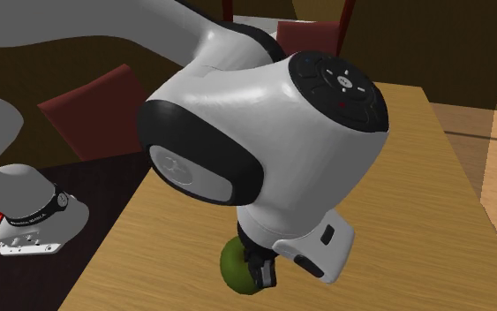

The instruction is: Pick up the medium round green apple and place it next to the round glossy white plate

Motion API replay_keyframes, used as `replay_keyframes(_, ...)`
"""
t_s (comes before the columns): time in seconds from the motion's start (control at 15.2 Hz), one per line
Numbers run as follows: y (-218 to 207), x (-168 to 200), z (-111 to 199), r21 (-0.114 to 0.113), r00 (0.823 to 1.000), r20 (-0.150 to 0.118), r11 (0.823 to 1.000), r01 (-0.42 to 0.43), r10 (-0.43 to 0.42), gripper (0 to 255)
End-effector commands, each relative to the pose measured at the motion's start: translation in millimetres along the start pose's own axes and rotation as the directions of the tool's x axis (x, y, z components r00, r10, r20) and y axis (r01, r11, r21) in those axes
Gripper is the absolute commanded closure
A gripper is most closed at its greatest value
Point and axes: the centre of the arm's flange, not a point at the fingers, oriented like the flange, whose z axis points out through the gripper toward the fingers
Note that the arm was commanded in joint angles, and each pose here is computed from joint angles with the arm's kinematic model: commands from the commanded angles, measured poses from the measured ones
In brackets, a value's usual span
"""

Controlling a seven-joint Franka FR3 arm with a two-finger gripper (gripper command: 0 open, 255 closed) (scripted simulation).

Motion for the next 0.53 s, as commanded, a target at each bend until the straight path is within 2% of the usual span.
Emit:
replay_keyframes(0.0,-1,-1,-10,0.0,1.0,0.0,1.0,0.0,0.0,255)
replay_keyframes(0.46,-3,-6,-47,0.0,1.0,0.0,1.0,0.0,0.0,255)
